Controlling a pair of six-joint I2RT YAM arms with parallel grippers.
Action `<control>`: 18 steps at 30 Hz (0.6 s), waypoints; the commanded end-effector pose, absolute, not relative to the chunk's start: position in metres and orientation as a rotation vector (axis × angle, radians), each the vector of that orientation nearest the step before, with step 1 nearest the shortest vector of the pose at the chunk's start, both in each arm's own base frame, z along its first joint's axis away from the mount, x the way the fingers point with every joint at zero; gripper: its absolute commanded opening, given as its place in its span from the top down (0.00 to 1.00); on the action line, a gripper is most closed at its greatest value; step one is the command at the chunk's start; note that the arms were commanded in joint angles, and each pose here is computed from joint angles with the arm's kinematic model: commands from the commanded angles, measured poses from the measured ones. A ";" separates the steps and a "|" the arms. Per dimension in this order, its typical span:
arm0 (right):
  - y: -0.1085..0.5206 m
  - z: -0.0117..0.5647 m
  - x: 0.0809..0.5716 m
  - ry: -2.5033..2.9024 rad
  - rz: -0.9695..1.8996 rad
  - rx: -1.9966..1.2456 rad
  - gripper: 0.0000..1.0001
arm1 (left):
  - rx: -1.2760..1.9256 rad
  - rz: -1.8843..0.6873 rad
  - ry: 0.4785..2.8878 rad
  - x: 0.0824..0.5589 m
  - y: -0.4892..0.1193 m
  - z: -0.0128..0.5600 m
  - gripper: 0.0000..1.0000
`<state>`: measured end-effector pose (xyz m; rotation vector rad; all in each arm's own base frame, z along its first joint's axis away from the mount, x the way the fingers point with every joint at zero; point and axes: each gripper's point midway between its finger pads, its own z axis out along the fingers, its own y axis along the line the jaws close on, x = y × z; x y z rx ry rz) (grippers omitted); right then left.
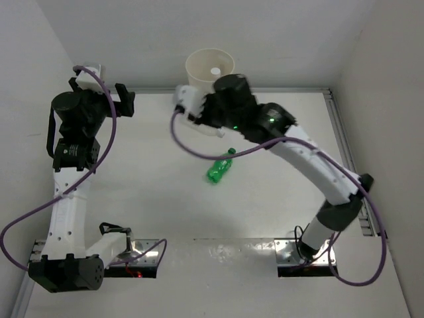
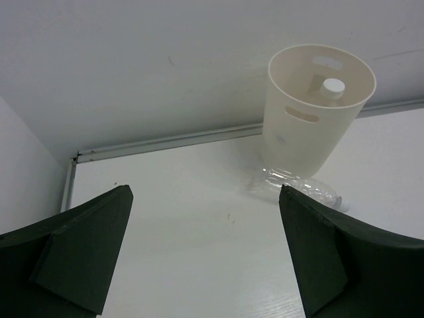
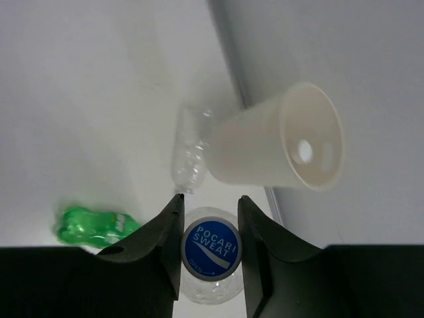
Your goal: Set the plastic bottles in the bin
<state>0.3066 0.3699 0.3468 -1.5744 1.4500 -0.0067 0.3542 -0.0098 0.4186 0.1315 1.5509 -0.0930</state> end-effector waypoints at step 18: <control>0.179 0.572 0.534 0.968 0.567 -0.165 1.00 | 0.096 -0.235 1.635 0.372 -0.024 0.373 0.00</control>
